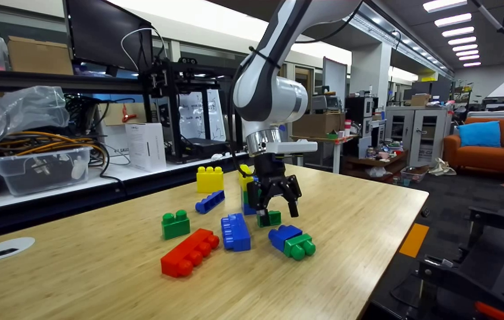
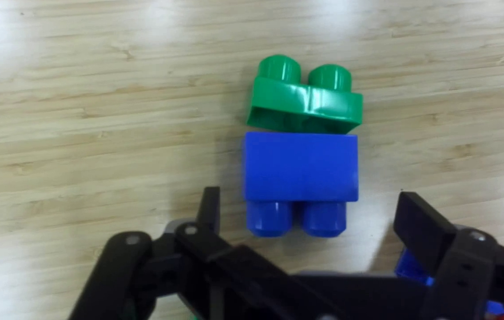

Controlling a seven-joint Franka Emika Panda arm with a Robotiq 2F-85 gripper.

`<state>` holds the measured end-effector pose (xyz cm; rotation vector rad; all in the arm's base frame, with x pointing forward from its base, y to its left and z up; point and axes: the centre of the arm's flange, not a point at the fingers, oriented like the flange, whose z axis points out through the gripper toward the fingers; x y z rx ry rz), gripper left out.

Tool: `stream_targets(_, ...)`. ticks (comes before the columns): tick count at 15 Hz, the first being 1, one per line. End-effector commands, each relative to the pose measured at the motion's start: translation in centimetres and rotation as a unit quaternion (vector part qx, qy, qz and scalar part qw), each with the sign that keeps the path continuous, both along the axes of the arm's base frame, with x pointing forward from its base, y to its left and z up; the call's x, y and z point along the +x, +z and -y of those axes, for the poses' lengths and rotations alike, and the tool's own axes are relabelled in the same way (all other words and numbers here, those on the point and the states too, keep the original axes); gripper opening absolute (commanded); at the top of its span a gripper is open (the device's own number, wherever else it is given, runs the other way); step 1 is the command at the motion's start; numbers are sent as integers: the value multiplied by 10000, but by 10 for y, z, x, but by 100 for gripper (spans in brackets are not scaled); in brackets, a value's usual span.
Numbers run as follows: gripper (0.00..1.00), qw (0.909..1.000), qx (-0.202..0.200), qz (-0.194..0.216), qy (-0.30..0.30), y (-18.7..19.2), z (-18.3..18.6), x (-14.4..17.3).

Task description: Move the block tower to the right and add one more blue block on top

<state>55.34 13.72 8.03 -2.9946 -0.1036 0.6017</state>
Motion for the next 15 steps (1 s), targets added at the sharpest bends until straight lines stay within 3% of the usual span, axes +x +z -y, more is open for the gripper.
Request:
stream_targets(1,100,9999,6,-117,73,-13,3,10)
stream_targets(15,100,9997,-6,-219,48,-29,-1,14)
